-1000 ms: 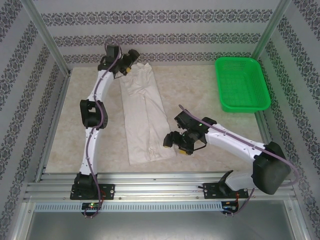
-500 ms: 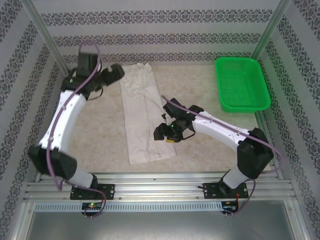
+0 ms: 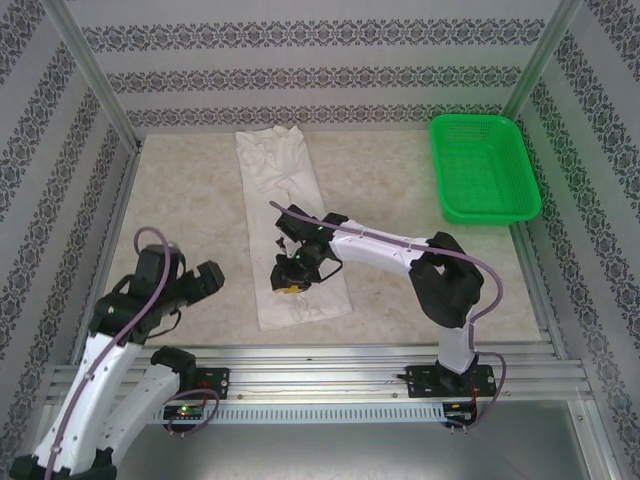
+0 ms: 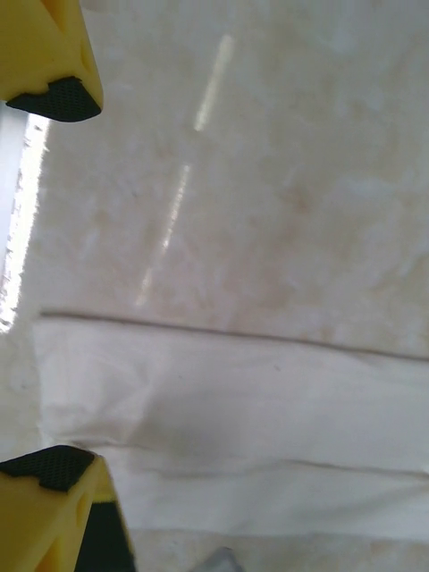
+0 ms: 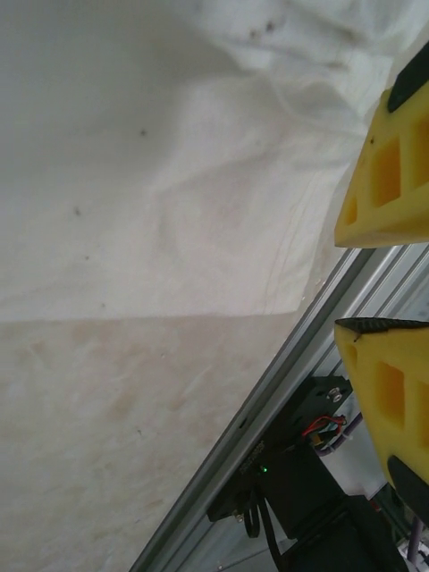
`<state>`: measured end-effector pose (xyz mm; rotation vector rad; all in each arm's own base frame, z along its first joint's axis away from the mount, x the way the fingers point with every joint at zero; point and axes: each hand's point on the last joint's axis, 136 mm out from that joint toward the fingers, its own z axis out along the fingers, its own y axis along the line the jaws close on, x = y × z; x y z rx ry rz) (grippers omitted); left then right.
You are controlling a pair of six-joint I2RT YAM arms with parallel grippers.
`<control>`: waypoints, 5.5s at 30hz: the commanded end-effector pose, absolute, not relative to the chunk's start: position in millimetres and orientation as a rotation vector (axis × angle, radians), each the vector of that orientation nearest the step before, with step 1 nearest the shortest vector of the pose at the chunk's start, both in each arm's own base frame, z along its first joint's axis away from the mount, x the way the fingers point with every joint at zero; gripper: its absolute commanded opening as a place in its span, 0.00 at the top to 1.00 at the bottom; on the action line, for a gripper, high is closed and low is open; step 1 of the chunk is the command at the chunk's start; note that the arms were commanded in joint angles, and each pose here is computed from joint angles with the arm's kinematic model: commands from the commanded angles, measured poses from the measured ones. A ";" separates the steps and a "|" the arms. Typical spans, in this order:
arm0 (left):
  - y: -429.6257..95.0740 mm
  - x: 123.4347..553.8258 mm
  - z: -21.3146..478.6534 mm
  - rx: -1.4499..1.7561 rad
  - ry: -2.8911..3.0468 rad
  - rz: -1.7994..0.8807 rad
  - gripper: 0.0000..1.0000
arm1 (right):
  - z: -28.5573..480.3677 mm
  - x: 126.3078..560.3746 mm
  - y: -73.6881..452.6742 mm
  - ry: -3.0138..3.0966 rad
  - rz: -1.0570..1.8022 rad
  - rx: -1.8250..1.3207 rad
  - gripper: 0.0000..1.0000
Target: Fold and stack the t-shirts
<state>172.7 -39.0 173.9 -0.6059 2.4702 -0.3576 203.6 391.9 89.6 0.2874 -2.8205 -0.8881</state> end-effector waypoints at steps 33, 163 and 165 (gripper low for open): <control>-169.0 152.5 65.1 -0.542 2.775 -0.575 0.13 | 56.5 176.9 307.1 -2.958 -0.563 0.145 0.68; -147.9 295.6 155.3 -0.822 2.479 -0.894 1.00 | 156.4 356.0 299.5 -3.022 -0.956 0.178 1.00; -143.5 305.4 153.3 -0.826 2.484 -0.898 1.00 | 157.5 369.4 302.5 -3.035 -0.947 0.190 1.00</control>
